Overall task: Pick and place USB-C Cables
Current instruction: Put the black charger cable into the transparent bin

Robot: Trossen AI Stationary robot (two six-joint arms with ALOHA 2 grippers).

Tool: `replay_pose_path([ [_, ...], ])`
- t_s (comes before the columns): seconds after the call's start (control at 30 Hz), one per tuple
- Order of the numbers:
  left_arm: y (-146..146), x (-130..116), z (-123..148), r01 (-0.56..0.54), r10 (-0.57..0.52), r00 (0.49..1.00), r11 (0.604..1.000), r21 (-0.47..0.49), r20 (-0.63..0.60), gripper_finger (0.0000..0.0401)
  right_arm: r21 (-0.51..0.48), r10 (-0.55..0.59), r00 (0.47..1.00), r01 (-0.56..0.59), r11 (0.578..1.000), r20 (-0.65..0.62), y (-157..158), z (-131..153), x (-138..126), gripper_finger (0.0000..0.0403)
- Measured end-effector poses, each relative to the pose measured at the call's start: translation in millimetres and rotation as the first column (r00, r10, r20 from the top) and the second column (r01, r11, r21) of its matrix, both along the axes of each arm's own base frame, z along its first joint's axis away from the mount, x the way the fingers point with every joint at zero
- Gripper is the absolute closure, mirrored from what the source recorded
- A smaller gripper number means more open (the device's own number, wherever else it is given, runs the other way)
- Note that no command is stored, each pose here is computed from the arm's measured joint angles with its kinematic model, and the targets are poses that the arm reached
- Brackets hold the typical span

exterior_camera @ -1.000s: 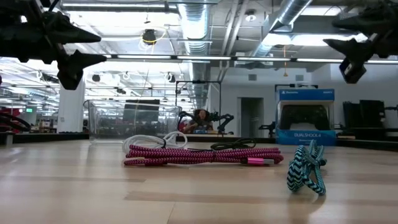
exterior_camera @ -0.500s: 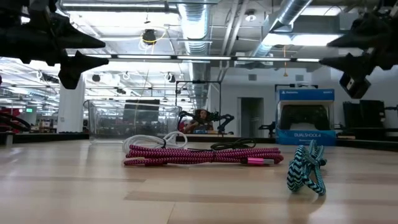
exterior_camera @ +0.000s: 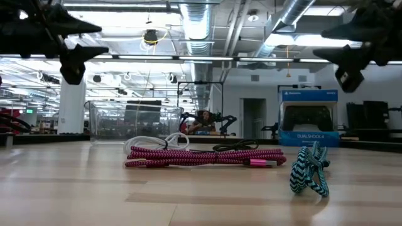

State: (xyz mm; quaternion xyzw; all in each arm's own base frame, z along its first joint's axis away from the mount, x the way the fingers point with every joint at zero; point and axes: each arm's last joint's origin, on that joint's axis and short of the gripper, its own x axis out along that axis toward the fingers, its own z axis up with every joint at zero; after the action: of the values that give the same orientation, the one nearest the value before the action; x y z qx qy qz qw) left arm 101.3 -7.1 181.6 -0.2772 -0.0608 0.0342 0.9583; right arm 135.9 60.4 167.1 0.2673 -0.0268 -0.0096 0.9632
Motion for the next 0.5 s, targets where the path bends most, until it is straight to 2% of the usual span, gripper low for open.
replay_pose_path([
  [0.13, 0, -1, 5, 0.006, -0.008, 0.999, 0.999, 0.047, 0.052, 0.0216, -0.116, -0.033, 0.999, 0.035, 0.993, 0.019, 3, 14, 13, 0.0235],
  [0.23, 0, -1, 9, -0.002, -0.004, 0.996, 0.998, 0.062, 0.089, 0.0216, -0.233, -0.084, 0.996, 0.091, 0.968, 0.037, 1, 28, 26, 0.0235],
  [0.37, 1, -3, 14, -0.039, 0.031, 0.990, 0.997, 0.060, 0.138, 0.0216, -0.386, -0.161, 0.985, 0.175, 0.906, 0.070, -3, 50, 43, 0.0235],
  [0.5, 2, -4, 19, -0.064, 0.055, 0.980, 0.997, 0.044, 0.191, 0.0216, -0.464, -0.337, 0.940, 0.324, 0.824, 0.058, -16, 75, 58, 0.0235],
])
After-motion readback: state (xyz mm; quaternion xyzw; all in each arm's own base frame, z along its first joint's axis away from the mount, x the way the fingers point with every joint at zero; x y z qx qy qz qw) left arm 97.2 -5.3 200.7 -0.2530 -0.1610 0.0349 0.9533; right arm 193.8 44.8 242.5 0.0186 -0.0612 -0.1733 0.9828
